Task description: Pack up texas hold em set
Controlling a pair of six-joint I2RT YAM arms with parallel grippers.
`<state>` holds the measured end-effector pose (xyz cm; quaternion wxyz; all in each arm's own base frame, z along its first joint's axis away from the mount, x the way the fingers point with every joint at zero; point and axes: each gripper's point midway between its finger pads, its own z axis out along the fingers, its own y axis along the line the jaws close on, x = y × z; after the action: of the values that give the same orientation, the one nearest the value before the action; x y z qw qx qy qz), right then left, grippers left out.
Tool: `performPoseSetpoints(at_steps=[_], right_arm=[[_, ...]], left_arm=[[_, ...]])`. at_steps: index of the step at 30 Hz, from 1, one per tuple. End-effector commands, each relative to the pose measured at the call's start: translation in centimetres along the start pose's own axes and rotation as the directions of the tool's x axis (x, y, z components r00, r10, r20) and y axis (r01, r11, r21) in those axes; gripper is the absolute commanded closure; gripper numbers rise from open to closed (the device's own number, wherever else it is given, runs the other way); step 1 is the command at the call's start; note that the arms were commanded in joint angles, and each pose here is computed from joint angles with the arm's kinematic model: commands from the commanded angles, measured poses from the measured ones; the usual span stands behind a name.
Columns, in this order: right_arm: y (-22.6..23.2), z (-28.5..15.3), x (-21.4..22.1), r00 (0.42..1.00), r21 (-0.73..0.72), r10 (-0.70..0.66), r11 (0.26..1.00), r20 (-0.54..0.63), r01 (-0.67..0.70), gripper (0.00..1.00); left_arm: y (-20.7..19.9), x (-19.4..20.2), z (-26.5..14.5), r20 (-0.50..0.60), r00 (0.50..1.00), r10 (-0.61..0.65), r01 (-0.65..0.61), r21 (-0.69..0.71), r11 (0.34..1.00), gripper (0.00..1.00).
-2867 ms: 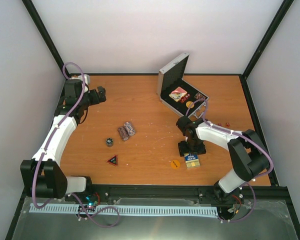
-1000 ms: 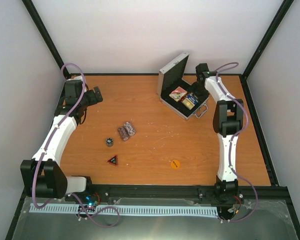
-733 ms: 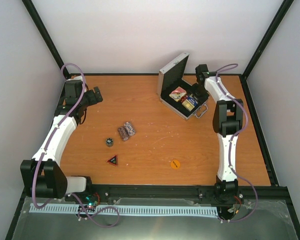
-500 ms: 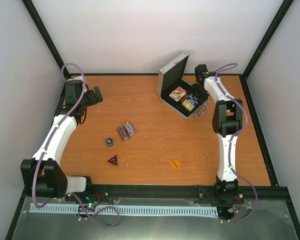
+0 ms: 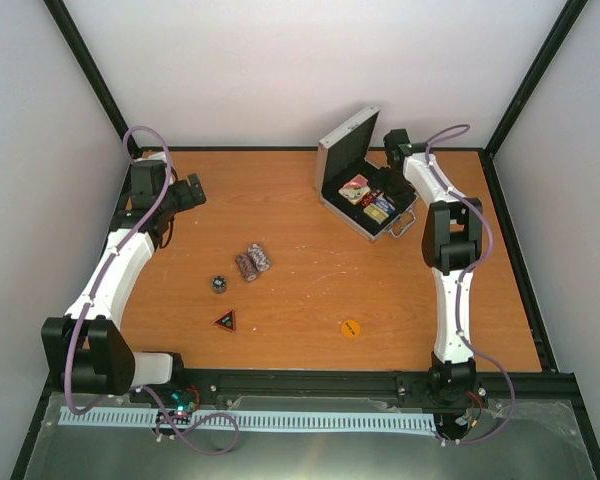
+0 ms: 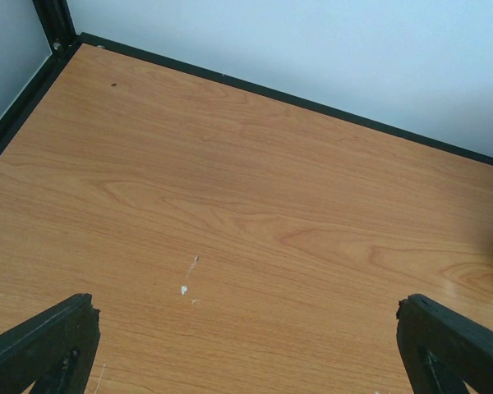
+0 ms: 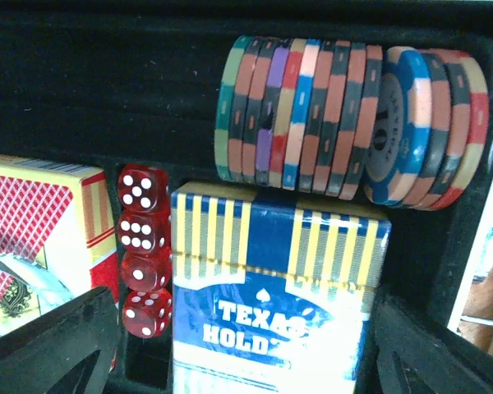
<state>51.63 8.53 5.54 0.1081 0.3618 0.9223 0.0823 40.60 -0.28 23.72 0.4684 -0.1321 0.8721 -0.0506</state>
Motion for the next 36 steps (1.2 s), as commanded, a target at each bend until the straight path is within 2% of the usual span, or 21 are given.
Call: performPoseSetpoints(at_steps=[1, 5, 9, 12, 16, 19, 22, 25, 32, 36], right_arm=[[0.2, -4.0, -1.3, 0.996, 0.010, -0.027, 1.000, 0.083, 0.026, 0.13], [0.7, -5.9, -2.6, 0.982, -0.001, -0.095, 0.995, 0.160, 0.096, 0.14], [1.5, -6.3, -3.2, 0.962, -0.017, -0.189, 0.980, 0.197, 0.196, 0.30], [2.2, -5.6, -2.5, 0.956, -0.051, -0.245, 0.965, 0.161, 0.256, 0.40], [2.3, -4.0, -1.2, 0.963, -0.094, -0.249, 0.961, 0.105, 0.259, 0.53], [2.1, -4.6, -1.3, 0.962, -0.093, -0.237, 0.964, 0.134, 0.250, 0.54], [1.6, -7.0, -2.3, 0.937, -0.070, -0.268, 0.954, 0.225, 0.290, 0.50], [-1.1, -9.0, -2.3, 0.913, -0.005, -0.313, 0.945, 0.263, 0.326, 0.49], [-12.6, -8.3, 1.7, 0.926, 0.074, -0.338, 0.941, 0.166, 0.330, 0.50], [-17.2, -7.9, 2.5, 0.928, 0.147, -0.349, 0.932, 0.130, 0.330, 0.51]], left_arm=[[-0.2, -0.8, -0.3, 0.018, 1.000, -0.015, 0.015, 0.002, 1.000, 0.00], [-0.1, -0.7, -0.3, 0.017, 1.000, -0.015, 0.015, -0.001, 1.000, 0.00], [-0.1, -0.8, -0.3, 0.018, 1.000, -0.017, 0.017, 0.000, 1.000, 0.00], [-0.1, -0.6, -0.2, 0.011, 1.000, -0.019, 0.019, 0.002, 1.000, 0.00], [-0.1, -0.5, -0.2, 0.009, 1.000, -0.024, 0.024, 0.003, 1.000, 0.00], [0.0, -0.6, -0.5, 0.015, 0.999, -0.030, 0.030, -0.007, 1.000, 0.00], [0.7, -0.8, -1.0, 0.031, 0.999, -0.037, 0.039, -0.044, 0.998, 0.00], [1.1, -0.7, -1.4, 0.045, 0.998, -0.048, 0.050, -0.060, 0.997, 0.00], [1.1, 0.4, -1.1, 0.011, 0.999, -0.031, 0.032, -0.053, 0.998, 0.00], [1.1, 0.7, -0.9, 0.003, 1.000, -0.020, 0.020, -0.047, 0.999, 0.00]])
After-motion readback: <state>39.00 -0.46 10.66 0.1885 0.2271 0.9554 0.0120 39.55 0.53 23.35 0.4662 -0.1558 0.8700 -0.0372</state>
